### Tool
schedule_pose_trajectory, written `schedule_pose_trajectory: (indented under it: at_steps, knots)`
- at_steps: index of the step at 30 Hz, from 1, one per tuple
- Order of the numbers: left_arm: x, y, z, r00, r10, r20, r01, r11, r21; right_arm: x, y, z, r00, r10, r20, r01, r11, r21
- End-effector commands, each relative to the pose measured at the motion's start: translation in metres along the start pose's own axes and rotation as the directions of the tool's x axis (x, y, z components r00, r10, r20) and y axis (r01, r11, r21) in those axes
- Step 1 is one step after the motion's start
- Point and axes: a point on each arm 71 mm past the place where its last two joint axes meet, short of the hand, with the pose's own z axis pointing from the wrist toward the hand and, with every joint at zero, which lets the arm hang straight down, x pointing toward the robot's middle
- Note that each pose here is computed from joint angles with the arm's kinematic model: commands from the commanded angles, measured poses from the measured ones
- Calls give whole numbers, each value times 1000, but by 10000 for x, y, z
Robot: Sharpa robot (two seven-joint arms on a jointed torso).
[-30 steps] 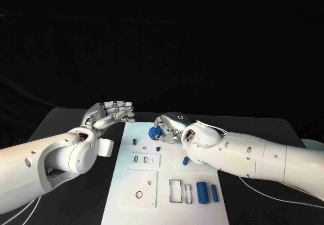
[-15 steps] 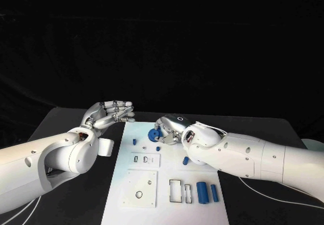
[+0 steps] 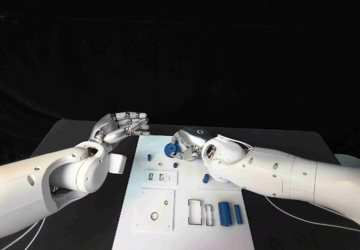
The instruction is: Assemble the parts on the task board
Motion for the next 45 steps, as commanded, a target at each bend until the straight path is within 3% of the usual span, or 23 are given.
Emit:
schedule_pose_trajectory:
  at_steps: [1, 18, 23, 27, 31, 37, 45]
  knots:
    - [27, -20, 7, 1000, -6, -20, 6, 1000, 10, 48, -23, -8, 999, -7, -48, 8, 1000, 20]
    - [20, -23, 9, 1000, -6, -21, 6, 1000, 16, 20, -131, -88, 999, 4, -54, -1, 998, 56]
    - [12, -24, 7, 1000, -5, -19, 6, 1000, 16, -18, -159, -128, 1000, 10, -27, -8, 998, 58]
    - [8, -24, 6, 1000, -5, -19, 5, 1000, 17, -96, -194, -199, 999, 23, 26, -24, 998, 50]
    - [1, -24, 4, 1000, -5, -18, 5, 1000, 17, -230, -328, -323, 997, 57, 59, -61, 996, 68]
    - [-9, -28, -1, 1000, -6, -19, 6, 1000, 21, -466, -696, -581, 981, 189, 40, -193, 974, 118]
    - [23, -18, 11, 999, -12, -35, 13, 1000, 20, -624, -1120, -967, 944, 327, 41, -329, 937, 115]
